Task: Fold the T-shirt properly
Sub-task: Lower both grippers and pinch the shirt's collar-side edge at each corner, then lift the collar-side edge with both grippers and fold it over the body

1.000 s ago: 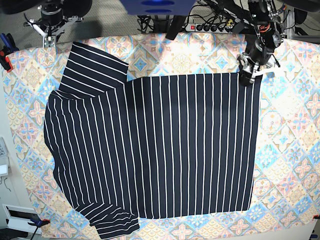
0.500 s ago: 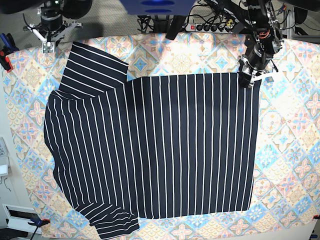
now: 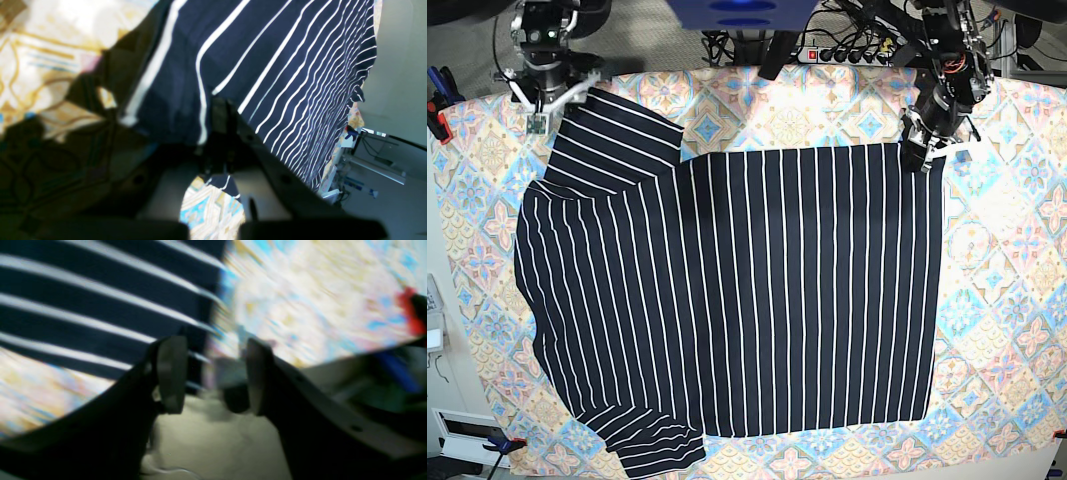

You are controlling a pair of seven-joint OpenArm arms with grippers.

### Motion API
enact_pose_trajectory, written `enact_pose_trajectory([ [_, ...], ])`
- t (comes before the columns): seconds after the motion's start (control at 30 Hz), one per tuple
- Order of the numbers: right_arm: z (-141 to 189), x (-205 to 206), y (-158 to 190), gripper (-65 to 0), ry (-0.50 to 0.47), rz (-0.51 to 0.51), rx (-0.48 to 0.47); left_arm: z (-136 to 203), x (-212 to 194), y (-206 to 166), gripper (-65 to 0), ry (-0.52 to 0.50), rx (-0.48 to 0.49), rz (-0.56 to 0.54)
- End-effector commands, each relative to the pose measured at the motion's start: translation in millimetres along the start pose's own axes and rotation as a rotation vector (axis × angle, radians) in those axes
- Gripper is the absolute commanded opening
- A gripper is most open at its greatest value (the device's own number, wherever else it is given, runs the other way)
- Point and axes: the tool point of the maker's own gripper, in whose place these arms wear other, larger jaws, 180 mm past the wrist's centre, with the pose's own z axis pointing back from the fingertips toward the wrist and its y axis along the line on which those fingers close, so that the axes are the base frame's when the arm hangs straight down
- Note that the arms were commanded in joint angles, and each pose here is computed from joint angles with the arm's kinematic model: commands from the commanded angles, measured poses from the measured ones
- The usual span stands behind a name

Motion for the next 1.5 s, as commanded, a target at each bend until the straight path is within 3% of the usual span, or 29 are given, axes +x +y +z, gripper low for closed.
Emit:
enact_pose_trajectory([
  [0.0,4,3,-3,-34.7,-0.014,-0.019,0.005,2,-11,11,-65.0,0.046,0.049,-0.006],
  [0.17,0,-6,6,-32.7,0.012,-0.154,0.074,2,-11,11,-65.0,0.046,0.047,-0.007],
  [0.5,-21,-41,4,-30.8,0.112,-0.184,0.061,4,-2,13,-65.0,0.039,0.056,-0.028],
  [0.67,-30,-31,5,-30.9,0.092,-0.197,0.061,4,1,14,-65.0,0.036,0.058,-0.033],
  [0.97,-35,-51,7,-31.6,0.152,-0.201,0.063,4,-1,14,-65.0,0.038,0.058,-0.032],
  [1.03,-35,-52,9,-36.0,0.153,-0.199,0.067,4,-1,14,-65.0,0.038,0.058,-0.032],
  [1.13,-35,-52,14,-48.4,0.155,-0.193,0.079,4,-1,14,-65.0,0.038,0.058,-0.032],
  [1.37,-29,-49,13,-64.8,0.141,-0.186,0.081,4,-1,14,-65.0,0.038,0.059,-0.032],
  [1.47,-18,-44,11,-64.8,0.121,-0.173,0.081,10,-5,22,-65.0,0.047,0.074,-0.03],
])
